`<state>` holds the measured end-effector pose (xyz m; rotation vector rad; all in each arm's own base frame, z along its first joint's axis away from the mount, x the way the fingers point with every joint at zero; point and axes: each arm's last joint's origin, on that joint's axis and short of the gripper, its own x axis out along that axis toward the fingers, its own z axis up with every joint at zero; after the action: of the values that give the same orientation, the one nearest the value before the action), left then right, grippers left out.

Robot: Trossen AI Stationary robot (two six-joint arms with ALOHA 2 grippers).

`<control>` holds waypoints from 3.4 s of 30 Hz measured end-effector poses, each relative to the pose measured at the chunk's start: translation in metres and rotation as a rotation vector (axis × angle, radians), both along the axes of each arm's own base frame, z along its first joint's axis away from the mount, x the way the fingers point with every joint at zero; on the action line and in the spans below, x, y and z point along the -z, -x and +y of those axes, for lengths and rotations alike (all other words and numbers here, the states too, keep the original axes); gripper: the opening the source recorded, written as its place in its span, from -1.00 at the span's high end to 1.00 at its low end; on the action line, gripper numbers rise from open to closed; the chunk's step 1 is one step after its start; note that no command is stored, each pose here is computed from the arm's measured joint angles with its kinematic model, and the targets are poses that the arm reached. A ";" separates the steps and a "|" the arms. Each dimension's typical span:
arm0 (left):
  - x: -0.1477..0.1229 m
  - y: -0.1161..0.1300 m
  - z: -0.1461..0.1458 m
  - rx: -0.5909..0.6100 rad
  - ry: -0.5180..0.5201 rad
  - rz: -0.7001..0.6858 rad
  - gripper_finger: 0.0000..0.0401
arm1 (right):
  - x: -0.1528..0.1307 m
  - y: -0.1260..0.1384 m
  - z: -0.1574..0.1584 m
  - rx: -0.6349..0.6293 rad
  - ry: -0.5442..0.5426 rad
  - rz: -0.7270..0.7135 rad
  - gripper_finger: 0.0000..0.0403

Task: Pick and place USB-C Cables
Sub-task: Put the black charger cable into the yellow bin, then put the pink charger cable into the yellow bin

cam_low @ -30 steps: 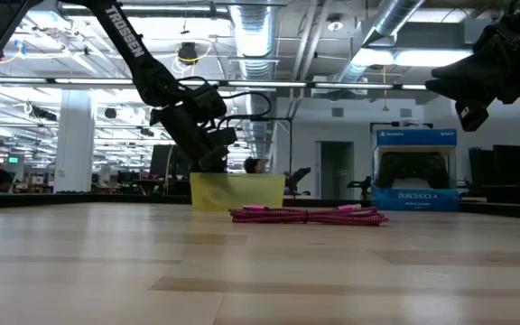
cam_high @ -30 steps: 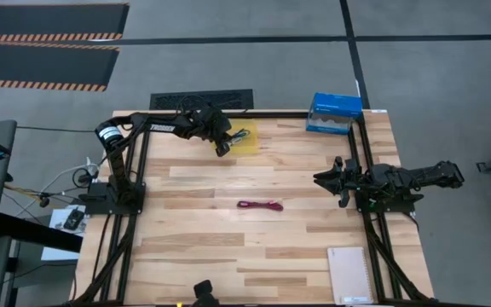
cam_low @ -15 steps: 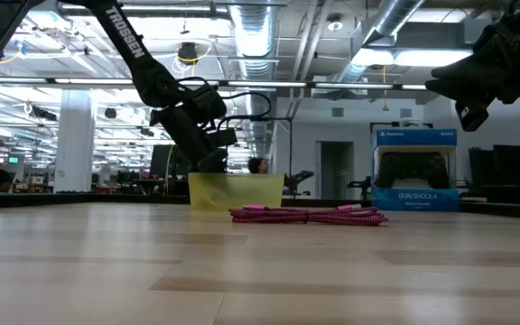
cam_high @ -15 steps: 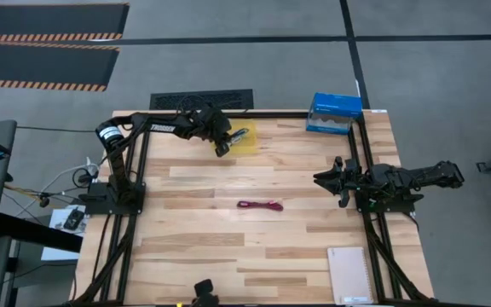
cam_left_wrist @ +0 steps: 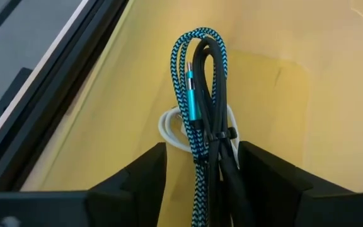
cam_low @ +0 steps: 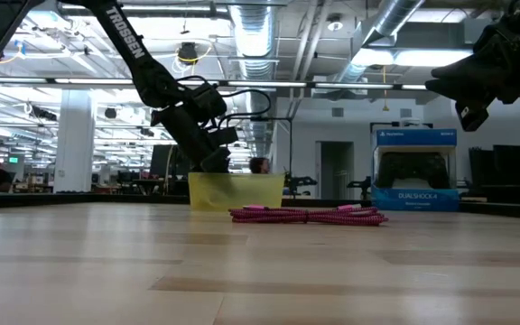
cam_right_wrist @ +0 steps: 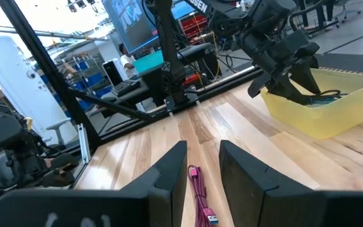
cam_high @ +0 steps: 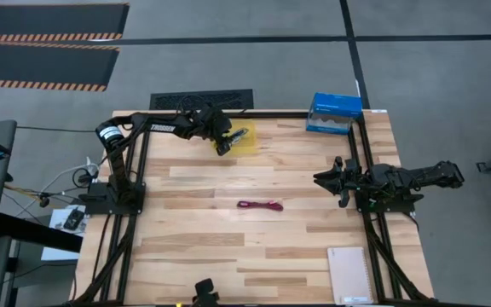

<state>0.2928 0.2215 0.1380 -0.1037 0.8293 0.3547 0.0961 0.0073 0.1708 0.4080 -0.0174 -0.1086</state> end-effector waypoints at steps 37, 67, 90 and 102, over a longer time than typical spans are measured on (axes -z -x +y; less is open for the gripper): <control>-0.195 -0.087 -0.014 0.178 -0.183 -0.307 0.08 | 0.000 0.000 0.000 -0.001 -0.001 0.000 0.41; -0.092 -0.040 -0.106 0.200 -0.119 -0.725 0.08 | 0.000 0.000 0.000 -0.004 -0.011 0.000 0.41; -0.026 -0.056 -0.243 0.292 -0.109 -0.674 0.08 | 0.000 0.000 0.000 -0.002 0.000 0.001 0.41; 0.055 -0.066 -0.241 0.271 -0.007 -0.585 0.08 | 0.000 0.000 0.000 -0.002 0.000 0.001 0.41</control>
<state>0.3587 -0.0191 0.0829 -0.0809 0.2558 0.0594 0.0962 0.0074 0.1707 0.4082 -0.0160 -0.1073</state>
